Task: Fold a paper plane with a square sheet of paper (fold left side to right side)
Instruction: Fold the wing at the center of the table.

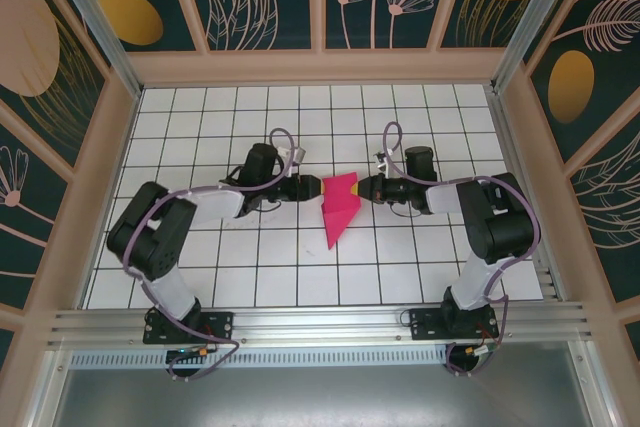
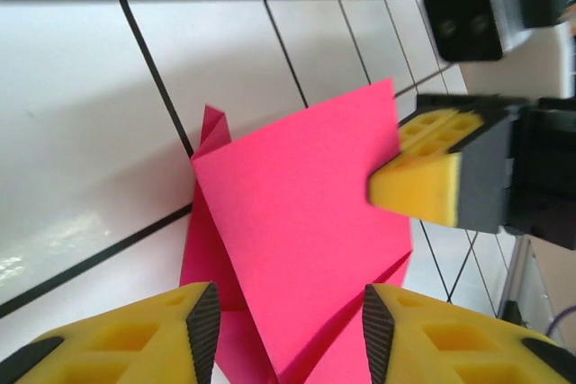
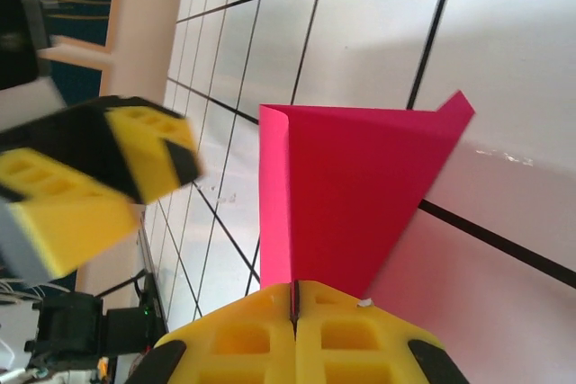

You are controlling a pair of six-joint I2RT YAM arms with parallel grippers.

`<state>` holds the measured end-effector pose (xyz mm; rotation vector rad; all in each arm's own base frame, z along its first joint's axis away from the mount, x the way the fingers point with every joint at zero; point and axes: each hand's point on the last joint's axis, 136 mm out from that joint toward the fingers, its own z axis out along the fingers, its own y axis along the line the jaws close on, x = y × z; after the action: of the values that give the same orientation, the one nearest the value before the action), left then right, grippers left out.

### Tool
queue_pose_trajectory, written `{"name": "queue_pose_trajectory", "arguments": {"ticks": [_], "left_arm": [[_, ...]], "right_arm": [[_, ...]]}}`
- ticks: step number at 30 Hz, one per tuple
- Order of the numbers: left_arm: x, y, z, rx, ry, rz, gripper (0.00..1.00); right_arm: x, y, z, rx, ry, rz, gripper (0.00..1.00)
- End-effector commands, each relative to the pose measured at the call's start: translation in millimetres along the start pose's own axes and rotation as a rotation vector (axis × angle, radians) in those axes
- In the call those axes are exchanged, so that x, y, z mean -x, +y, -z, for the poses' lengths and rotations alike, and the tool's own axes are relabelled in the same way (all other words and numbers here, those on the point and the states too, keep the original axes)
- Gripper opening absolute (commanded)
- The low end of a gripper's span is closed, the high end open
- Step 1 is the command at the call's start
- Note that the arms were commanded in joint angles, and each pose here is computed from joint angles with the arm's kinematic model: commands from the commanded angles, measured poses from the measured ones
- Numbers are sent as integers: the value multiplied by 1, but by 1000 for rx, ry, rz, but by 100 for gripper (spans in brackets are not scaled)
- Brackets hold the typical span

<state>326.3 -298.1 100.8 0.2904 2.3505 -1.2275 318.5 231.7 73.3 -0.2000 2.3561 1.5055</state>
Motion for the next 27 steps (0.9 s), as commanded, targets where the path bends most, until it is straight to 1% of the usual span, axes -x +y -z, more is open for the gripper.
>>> {"name": "queue_pose_trajectory", "arguments": {"ticks": [1,3,7,11,15,21,24,27], "left_arm": [[18,-12,26,73,-74,-96,50],[14,-22,35,110,-83,-135,50],[-13,-44,34,177,-51,-213,52],[-41,-46,33,260,-18,-243,52],[-58,-49,29,277,-2,-252,52],[-74,-48,14,350,25,-305,55],[-75,-45,6,401,26,-330,58],[-76,-41,-6,443,31,-349,59]], "right_arm": [[10,9,0,-31,-27,-41,1],[12,9,1,-59,-32,-71,1],[15,11,0,-94,-12,-120,2],[19,17,-6,-115,15,-157,3],[23,13,-13,-192,42,-181,4],[23,11,-23,-242,59,-227,5],[22,9,-26,-254,64,-240,5],[21,10,-29,-258,73,-241,5]]}}
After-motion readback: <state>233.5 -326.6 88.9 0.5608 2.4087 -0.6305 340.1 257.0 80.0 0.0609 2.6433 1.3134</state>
